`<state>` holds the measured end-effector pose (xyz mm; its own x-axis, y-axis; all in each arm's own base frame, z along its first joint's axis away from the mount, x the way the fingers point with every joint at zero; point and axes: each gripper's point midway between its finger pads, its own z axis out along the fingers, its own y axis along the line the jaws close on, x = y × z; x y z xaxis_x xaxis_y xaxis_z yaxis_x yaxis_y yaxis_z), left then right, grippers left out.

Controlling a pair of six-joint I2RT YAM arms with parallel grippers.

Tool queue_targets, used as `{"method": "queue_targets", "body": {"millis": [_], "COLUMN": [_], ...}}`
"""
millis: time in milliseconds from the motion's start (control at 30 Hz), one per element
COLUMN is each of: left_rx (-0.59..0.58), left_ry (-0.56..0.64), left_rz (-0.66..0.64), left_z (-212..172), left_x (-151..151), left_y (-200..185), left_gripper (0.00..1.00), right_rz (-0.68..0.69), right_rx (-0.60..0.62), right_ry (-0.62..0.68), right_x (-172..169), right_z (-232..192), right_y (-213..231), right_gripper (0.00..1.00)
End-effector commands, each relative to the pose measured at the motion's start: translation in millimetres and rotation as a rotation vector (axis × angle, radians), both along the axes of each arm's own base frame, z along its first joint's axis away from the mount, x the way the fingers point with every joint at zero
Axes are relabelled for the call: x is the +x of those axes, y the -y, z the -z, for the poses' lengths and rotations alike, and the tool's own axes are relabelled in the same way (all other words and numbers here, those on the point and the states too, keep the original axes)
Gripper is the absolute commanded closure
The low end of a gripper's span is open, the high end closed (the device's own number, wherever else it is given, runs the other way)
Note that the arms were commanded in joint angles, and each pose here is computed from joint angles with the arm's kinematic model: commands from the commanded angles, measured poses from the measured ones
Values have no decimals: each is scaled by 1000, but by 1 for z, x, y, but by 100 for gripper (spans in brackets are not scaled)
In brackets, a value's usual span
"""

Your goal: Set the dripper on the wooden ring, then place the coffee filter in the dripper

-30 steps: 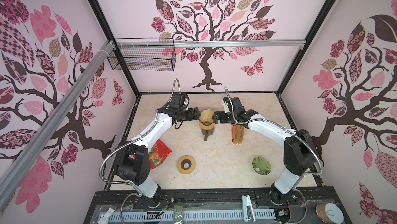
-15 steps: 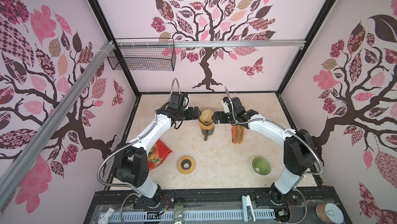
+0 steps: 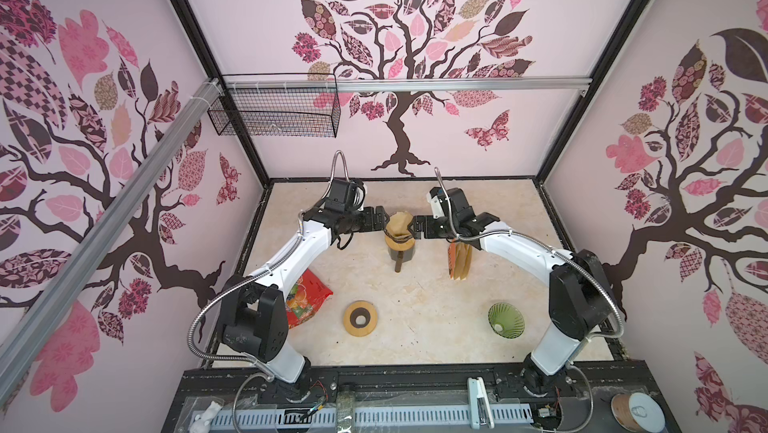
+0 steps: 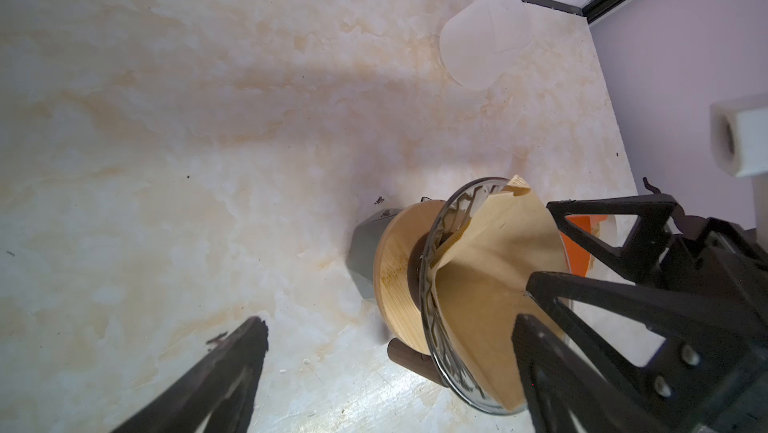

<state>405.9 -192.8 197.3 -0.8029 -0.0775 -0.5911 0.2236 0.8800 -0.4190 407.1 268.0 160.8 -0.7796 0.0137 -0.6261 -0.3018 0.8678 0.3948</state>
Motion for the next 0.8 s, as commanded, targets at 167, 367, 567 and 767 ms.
{"method": "queue_targets", "body": {"millis": [167,367,567,767], "left_rx": [-6,-4,-5,-6], "left_ry": [24,33,39,41], "left_rz": [6,5,4,4], "left_z": [-6,-10,-11,-12], "left_x": [-4,-5,-6,-6], "left_y": [-2,-3,-4,-4], "left_gripper": [5,4,4,4], "right_rz": [4,24,17,10], "right_rx": [37,47,70,75], "right_ry": [56,105,126,124], "right_x": [-2,-4,-7,-7], "right_z": [-21,-36,-44,-43], "right_y": [2,9,8,6], "right_gripper": [0,0,0,0]}}
